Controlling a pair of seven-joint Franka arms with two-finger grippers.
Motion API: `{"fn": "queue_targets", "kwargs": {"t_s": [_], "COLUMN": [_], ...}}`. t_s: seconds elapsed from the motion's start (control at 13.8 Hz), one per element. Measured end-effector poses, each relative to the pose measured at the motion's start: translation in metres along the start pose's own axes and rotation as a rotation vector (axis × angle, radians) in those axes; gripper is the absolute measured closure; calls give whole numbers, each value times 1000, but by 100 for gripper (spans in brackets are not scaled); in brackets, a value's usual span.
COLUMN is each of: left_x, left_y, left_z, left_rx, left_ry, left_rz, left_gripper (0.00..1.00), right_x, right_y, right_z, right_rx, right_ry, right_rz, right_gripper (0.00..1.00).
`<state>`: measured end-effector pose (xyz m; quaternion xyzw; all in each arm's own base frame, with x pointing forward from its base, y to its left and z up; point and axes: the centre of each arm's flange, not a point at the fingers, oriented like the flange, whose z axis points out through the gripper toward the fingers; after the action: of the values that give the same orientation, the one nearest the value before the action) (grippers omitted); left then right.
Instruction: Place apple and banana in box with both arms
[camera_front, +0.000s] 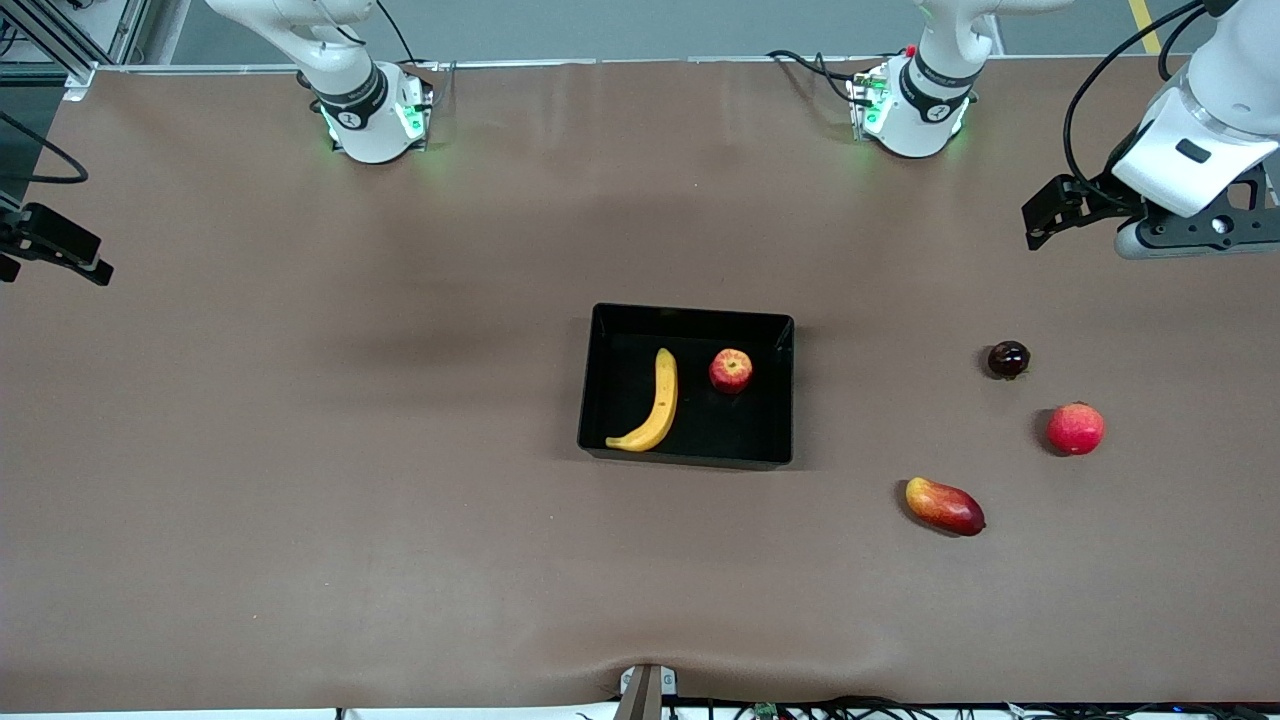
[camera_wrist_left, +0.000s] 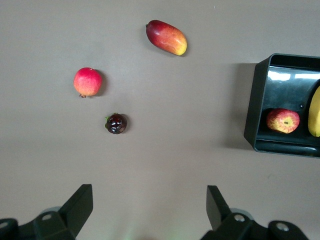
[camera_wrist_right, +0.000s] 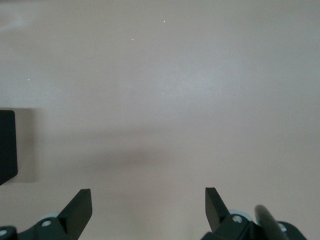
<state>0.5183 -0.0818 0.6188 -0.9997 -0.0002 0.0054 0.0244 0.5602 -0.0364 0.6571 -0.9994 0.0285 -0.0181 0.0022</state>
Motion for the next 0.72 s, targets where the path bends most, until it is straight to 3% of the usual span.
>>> {"fn": "queue_targets", "kwargs": {"t_s": [0.72], "left_x": [2], "left_y": [-4], "left_z": [-3], "left_rx": [-23], "left_ry": [14], "left_rz": [29], "left_gripper": [0], "right_x": [0], "right_y": [0], "right_z": [0], "right_rx": [0], "right_ry": [0], "right_rz": [0], "right_gripper": [0]}}
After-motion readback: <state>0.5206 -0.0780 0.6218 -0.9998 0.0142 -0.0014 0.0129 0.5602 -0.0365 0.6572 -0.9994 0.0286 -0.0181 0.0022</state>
